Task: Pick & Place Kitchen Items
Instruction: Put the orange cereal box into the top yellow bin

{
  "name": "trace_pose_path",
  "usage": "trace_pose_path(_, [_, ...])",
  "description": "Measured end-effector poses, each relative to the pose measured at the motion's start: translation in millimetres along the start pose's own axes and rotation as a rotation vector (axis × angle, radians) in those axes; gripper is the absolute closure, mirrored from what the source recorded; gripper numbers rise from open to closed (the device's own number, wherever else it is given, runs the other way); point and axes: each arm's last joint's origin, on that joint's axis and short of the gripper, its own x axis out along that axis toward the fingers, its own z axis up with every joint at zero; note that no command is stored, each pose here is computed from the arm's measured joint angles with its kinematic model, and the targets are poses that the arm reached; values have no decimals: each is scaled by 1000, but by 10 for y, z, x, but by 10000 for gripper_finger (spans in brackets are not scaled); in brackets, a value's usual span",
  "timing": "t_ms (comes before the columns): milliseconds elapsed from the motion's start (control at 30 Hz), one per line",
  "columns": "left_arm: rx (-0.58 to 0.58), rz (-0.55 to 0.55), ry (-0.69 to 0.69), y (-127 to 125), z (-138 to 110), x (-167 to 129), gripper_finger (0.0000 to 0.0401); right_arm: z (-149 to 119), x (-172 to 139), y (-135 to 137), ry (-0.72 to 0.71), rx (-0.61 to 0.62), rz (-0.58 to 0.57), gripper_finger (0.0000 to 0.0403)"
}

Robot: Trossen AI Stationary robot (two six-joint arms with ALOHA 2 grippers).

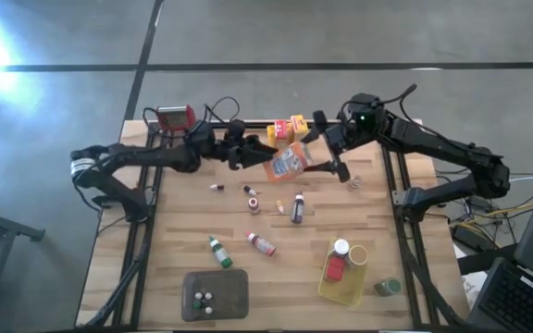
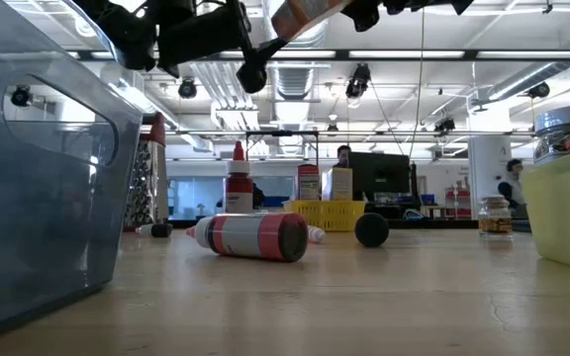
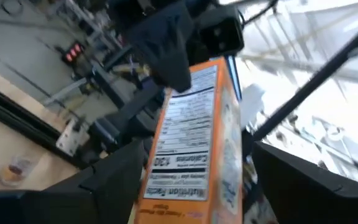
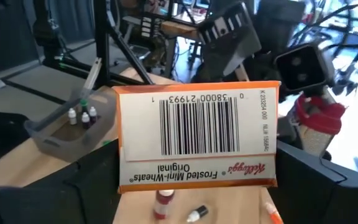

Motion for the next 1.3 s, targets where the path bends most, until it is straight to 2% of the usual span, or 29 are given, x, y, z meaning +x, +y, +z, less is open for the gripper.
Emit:
trace_pose_path(367, [52,-27,285,-19,130,97,96,30,54,43,-16,-17,18,107])
trace_pose_path(600, [102,-102,329,-104,208,139,96,35,54,46,-19,-9,21,86])
trace_pose_path(733, [108,-140,359,-119,205,138,102,35,54,45,-19,-11,21,88])
trace_pose_path(1000, [105,-145,372,-110,188,132,140,47,54,40,-29,-24,14,110])
trace_pose_path(1300, [100,-144,375,-107,184,131,183,48,53,37,-29,-22,8,71])
